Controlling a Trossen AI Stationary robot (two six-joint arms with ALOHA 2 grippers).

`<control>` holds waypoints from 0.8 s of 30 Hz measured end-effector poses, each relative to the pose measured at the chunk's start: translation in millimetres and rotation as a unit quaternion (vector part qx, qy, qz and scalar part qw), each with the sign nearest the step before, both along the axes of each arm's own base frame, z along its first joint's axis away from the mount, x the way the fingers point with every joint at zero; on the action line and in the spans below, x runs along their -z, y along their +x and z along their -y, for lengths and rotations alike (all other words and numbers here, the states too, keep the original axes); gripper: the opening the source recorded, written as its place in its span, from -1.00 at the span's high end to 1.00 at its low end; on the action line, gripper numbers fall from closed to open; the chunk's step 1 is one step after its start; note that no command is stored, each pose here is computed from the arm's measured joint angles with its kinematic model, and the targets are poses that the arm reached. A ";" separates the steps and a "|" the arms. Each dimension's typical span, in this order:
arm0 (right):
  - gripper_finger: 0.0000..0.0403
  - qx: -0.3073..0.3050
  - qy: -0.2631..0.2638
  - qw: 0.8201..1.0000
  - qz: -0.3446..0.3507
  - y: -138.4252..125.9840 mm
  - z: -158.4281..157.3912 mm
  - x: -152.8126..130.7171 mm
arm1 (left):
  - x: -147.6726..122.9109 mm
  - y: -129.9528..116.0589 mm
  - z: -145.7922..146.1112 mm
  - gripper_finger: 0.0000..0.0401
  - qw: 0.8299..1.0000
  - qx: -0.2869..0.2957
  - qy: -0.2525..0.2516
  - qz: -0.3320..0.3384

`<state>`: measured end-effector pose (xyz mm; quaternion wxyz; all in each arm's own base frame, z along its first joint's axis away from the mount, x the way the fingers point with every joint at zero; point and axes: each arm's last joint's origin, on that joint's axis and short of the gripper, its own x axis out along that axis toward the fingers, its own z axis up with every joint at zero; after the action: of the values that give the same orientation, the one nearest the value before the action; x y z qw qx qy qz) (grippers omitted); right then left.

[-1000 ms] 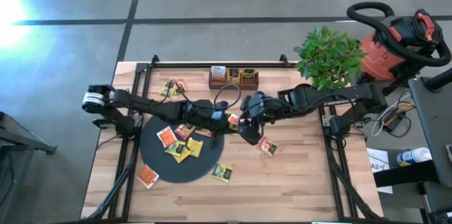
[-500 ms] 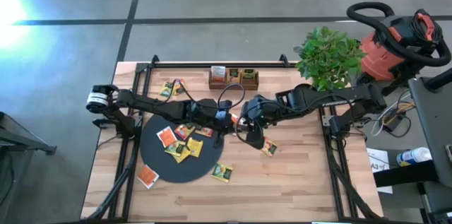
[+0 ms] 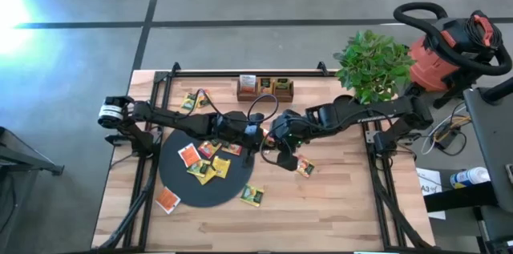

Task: Pick & Place Tea
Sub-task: Put the green tea bag into the right section of the wooden organizer

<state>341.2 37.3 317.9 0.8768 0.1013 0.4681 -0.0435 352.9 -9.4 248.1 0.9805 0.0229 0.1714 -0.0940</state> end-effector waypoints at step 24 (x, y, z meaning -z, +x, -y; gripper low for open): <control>0.95 0.003 -0.001 1.000 -0.007 3.9 1.6 3.9 | 6.4 -2.5 0.6 0.92 1.000 -0.006 -0.012 -0.028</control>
<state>345.1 35.8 314.0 0.8735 0.1016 0.4737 -0.0471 350.4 -10.0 241.7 0.9759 0.0071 0.1981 -0.0913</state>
